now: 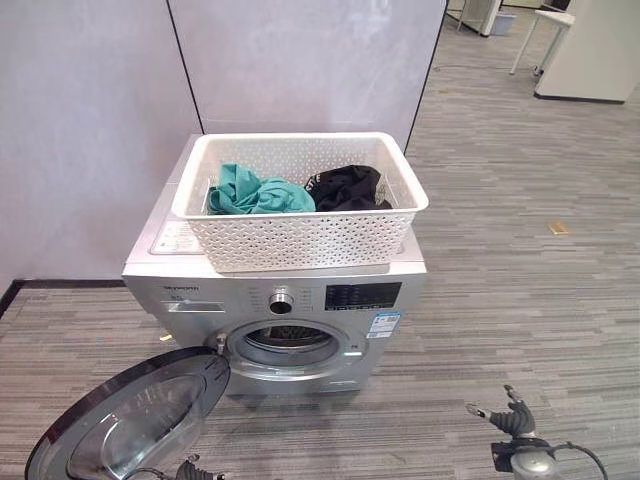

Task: Grab the laundry basket,head to the washer,open it,put in the laundry and shut it.

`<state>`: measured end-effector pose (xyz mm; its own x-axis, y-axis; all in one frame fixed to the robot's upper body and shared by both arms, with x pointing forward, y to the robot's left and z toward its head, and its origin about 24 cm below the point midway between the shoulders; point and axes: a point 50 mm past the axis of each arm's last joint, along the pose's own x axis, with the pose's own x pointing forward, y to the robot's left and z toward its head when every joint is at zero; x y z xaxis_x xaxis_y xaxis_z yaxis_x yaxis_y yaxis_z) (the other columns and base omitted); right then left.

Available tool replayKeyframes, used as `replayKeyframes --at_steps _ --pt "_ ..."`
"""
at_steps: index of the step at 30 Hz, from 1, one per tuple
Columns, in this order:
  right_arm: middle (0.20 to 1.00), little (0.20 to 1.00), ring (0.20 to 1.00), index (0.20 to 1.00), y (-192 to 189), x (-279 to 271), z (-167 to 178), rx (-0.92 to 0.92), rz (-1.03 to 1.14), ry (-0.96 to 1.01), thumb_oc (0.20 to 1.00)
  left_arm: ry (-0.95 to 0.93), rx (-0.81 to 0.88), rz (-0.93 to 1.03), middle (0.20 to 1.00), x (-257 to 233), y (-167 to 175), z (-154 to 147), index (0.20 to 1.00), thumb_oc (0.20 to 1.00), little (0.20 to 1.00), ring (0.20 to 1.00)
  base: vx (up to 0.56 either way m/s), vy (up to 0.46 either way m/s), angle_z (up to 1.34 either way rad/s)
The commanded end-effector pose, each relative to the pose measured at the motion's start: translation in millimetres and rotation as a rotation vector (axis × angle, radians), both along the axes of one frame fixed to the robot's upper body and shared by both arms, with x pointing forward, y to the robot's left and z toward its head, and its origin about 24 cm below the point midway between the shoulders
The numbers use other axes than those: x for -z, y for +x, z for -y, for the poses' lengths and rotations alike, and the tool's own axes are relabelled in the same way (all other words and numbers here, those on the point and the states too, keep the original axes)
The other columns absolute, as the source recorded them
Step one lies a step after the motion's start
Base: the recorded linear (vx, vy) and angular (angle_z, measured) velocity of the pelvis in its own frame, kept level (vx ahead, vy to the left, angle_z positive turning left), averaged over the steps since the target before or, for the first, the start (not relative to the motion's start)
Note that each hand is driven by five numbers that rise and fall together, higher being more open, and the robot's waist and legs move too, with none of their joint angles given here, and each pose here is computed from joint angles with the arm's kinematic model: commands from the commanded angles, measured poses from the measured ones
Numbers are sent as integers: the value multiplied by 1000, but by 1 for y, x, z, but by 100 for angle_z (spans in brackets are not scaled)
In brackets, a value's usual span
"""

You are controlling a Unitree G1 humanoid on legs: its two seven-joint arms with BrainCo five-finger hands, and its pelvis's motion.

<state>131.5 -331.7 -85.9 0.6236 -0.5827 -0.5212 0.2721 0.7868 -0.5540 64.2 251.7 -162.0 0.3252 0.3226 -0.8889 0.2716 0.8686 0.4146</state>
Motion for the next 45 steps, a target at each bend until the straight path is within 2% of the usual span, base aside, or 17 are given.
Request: replayKeyframes --at_steps 1,4,8,9,10,12,15,20,22,23,27,29,31,45 --pt "1000 1000 1000 1000 11 -39 38 56 139 -163 1000 12 -59 0 1000 -2 1 -8 1000 1000 1000 1000 16 8 -5" --pt "1000 1000 1000 1000 16 -107 94 138 280 -393 1000 6 -71 -13 1000 -2 -6 -12 1000 1000 1000 1000 9 9 1" --pt "1000 1000 1000 1000 41 -198 119 108 512 -625 1000 9 -88 -23 1000 -3 -11 -18 1000 1000 1000 1000 11 20 8" --pt "1000 1000 1000 1000 41 -199 119 108 512 -626 1000 8 -87 -22 1000 -3 -11 -17 1000 1000 1000 1000 12 35 -3" --pt "1000 1000 1000 1000 62 -254 117 30 652 -738 1000 16 -101 -36 1000 -4 -16 -23 1000 1000 1000 1000 7 23 4" --pt "1000 1000 1000 1000 68 -263 112 -11 667 -764 1000 21 -113 -35 1000 -5 -16 -26 1000 1000 1000 1000 -2 9 2" --pt "1000 1000 1000 1000 99 -349 83 -207 856 -925 1000 40 -137 -63 1000 -7 -28 -35 1000 1000 1000 1000 -11 44 0" --pt "1000 1000 1000 1000 139 -411 53 -424 816 -1003 1000 38 -152 -60 1000 -9 -29 -41 1000 1000 1000 1000 -32 32 8" --pt "1000 1000 1000 1000 148 -418 44 -480 789 -1010 1000 47 -163 -53 1000 -11 -28 -46 1000 1000 1000 1000 -16 26 17" --pt "1000 1000 1000 1000 166 -431 24 -583 731 -1035 1000 47 -200 -38 1000 -13 -26 -49 1000 1000 1000 1000 -25 27 10" --pt "1000 1000 1000 1000 186 -442 2 -706 624 -1063 1000 30 -225 -27 1000 -13 -24 -48 1000 1000 1000 1000 0 29 10" --pt "1000 1000 1000 1000 200 -442 -15 -802 476 -1129 1000 34 -230 -17 1000 -15 -20 -54 1000 1000 1000 1000 4 20 29" --pt "1000 1000 1000 1000 207 -444 -33 -883 417 -1158 1000 36 -243 -6 1000 -17 -17 -56 1000 1000 1000 1000 -2 7 5" --pt "1000 1000 1000 1000 230 -416 -73 -1100 129 -1245 1000 18 -283 83 1000 -23 15 -60 1000 1000 1000 1000 -3 -1 -1"
